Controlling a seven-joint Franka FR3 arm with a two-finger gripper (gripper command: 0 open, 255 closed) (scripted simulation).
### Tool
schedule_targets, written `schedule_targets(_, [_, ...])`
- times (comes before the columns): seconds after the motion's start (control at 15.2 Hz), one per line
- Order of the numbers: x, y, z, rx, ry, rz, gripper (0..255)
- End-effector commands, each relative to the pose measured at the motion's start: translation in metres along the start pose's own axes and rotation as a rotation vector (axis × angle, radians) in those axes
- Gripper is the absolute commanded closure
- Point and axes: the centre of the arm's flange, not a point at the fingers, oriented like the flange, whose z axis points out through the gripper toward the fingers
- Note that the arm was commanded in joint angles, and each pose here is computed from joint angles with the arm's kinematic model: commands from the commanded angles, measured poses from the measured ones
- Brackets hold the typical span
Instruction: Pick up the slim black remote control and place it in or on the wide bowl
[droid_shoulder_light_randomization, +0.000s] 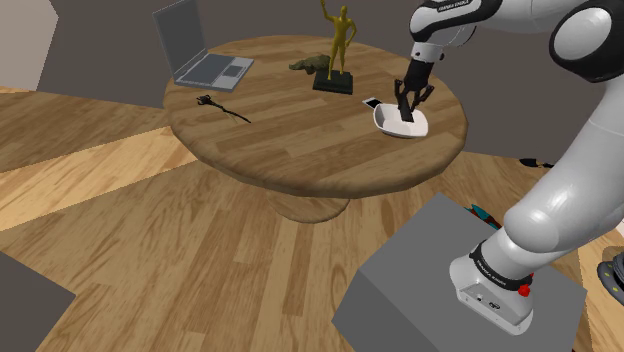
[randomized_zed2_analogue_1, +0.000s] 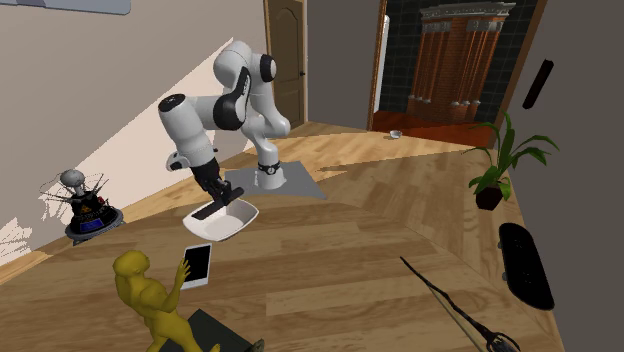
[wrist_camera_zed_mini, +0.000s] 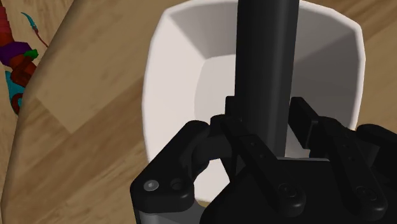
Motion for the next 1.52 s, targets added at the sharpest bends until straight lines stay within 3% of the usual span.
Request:
schedule_targets(0.0, [0.003, 0.001, 0.009, 0.0, 0.0, -0.001, 255])
schedule_targets(0.46, [0.011, 0.003, 0.044, 0.0, 0.0, -0.001, 255])
schedule_targets(0.92, [0.011, 0.003, 0.044, 0.0, 0.0, -0.001, 255])
schedule_targets(0.99, [0.011, 0.003, 0.044, 0.0, 0.0, -0.001, 0])
schedule_targets(1.32, [0.011, 0.003, 0.044, 0.0, 0.0, -0.001, 0])
schedule_targets(1.45, [0.011, 0.003, 0.018, 0.0, 0.0, -0.001, 0])
